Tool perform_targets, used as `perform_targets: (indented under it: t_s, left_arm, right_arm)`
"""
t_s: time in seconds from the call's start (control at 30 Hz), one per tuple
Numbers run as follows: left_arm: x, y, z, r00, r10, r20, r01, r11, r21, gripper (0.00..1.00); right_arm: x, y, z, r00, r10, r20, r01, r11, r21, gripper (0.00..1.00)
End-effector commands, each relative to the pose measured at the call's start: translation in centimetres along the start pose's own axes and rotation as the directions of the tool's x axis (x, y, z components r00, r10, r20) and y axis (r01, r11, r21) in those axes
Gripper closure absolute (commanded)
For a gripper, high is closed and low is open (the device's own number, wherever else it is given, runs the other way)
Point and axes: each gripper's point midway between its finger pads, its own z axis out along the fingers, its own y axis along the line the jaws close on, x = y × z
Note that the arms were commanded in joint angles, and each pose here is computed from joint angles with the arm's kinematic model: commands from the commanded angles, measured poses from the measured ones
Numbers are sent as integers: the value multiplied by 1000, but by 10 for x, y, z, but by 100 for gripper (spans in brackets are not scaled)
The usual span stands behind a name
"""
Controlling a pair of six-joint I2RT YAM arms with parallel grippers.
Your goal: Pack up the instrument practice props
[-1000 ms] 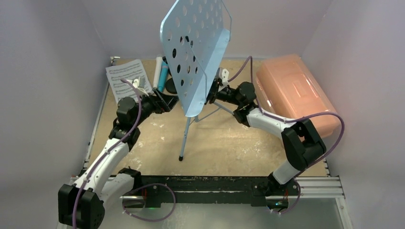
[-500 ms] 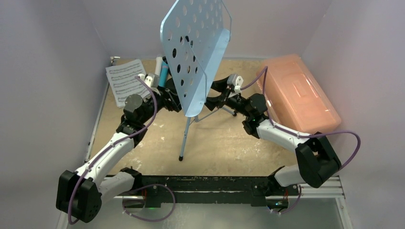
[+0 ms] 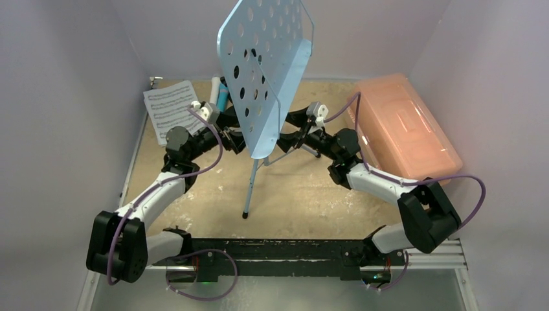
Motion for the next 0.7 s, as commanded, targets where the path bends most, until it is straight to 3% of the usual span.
perform_targets:
  t_s: [0.0, 0.33, 0.67]
  left_arm:
    - [-8, -28, 1, 996, 81, 26, -84, 978, 191, 23]
    - [2, -29, 0, 994, 109, -17, -101, 964, 247, 29]
    - [-11, -12, 0, 975, 223, -16, -213, 948, 236, 34]
  right_arm:
    - [-13, -9, 3, 999, -30, 38, 28, 998, 49, 27]
    - [20, -12, -29, 997, 49, -57, -39, 987, 154, 23]
    - [44, -27, -58, 999, 12, -45, 2, 958, 287, 23]
